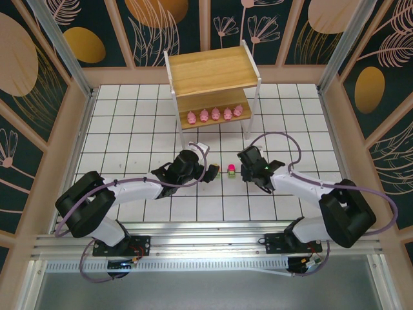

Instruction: Place and organize the plastic toys onto the shelf

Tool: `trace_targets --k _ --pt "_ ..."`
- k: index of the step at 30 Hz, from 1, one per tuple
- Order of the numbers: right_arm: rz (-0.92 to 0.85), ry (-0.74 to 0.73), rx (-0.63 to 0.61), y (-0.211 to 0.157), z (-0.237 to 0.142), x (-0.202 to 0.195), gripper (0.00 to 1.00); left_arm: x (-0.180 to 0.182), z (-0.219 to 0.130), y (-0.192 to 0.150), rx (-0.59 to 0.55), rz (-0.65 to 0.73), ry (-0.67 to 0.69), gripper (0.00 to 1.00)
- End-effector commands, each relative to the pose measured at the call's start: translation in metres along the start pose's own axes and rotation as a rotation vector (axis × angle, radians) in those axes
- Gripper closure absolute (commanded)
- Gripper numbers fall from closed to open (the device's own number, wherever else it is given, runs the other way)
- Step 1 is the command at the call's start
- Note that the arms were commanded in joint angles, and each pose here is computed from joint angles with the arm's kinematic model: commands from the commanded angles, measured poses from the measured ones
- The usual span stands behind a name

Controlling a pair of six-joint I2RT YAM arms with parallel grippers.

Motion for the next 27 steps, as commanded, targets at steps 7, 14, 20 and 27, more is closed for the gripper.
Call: trace_targets --k 7,14,20,27 --pt "0.017 -0.039 -0.096 0.031 -0.050 0.000 0.83 -0.003 -0.002 0.007 -0.021 -0.006 -0.001 0.01" --pt "-0.001 -0.052 -0.183 0.064 -0.095 0.004 0.83 -0.003 -0.003 0.007 -0.023 -0.005 -0.001 0.01" --pt "-0.019 -0.053 -0.266 0.100 -0.132 0.007 0.82 -0.004 -0.003 0.008 -0.026 -0.007 -0.006 0.01" --pt "-0.053 -0.053 -0.345 0.143 -0.165 0.012 0.82 -0.003 -0.005 0.009 -0.035 -0.008 0.003 0.01"
Point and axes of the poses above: each hand's point on the last joint's axis, 136 mm out from that joint toward the fingers, its own z axis out along the fingers, its own x axis along the line the jaws close on, y = z × x, the point moved 7 cm from there along -z, back along the fingers, and after that the axes turned 12 degrees about -z, right-handed, at the moved point
